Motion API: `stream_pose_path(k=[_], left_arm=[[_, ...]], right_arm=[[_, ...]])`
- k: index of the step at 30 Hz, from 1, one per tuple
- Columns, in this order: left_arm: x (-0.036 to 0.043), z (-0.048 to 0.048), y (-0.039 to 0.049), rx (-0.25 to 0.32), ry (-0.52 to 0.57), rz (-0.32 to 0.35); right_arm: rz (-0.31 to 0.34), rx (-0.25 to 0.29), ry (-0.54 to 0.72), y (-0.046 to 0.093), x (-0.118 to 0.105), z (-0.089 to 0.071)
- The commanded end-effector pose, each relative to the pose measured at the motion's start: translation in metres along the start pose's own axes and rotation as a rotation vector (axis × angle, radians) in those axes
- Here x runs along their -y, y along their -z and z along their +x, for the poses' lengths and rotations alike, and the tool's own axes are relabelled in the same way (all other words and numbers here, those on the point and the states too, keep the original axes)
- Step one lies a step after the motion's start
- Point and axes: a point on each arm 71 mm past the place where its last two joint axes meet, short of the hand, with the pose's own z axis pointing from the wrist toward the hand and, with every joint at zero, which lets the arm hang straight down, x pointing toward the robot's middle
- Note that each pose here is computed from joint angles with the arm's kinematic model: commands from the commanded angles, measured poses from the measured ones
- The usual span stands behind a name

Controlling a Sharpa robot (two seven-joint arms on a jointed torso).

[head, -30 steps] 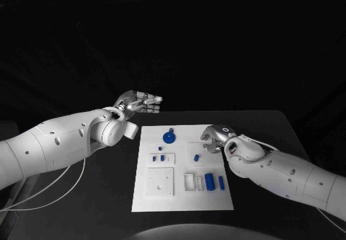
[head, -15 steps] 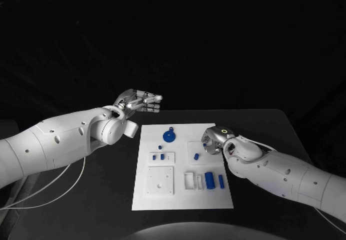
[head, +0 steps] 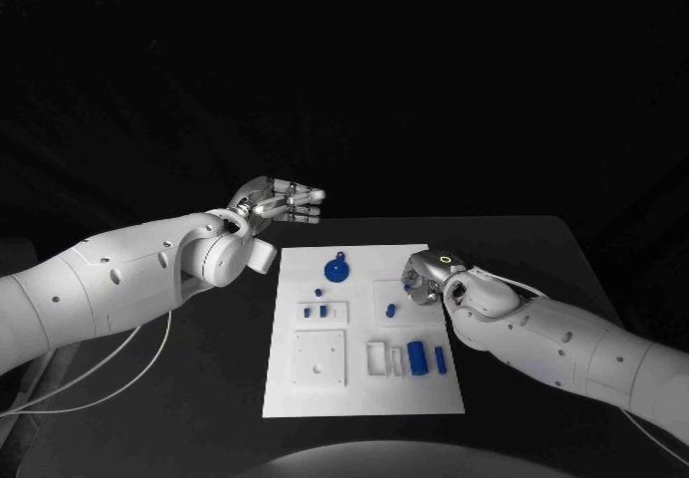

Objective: Assemble the parts on the task board

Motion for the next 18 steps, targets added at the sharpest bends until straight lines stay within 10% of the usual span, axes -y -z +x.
stream_pose_path(k=[1, 18], left_arm=[[0.0018, 0.0029, -0.0009, -0.027, 0.000, 0.011], [0.0018, 0.0047, -0.0029, -0.026, -0.001, 0.013]], right_arm=[[-0.015, -0.038, -0.013, 0.0010, -0.0026, 0.0076], [-0.034, -0.046, -0.024, 0.0010, -0.0090, 0.0084]])
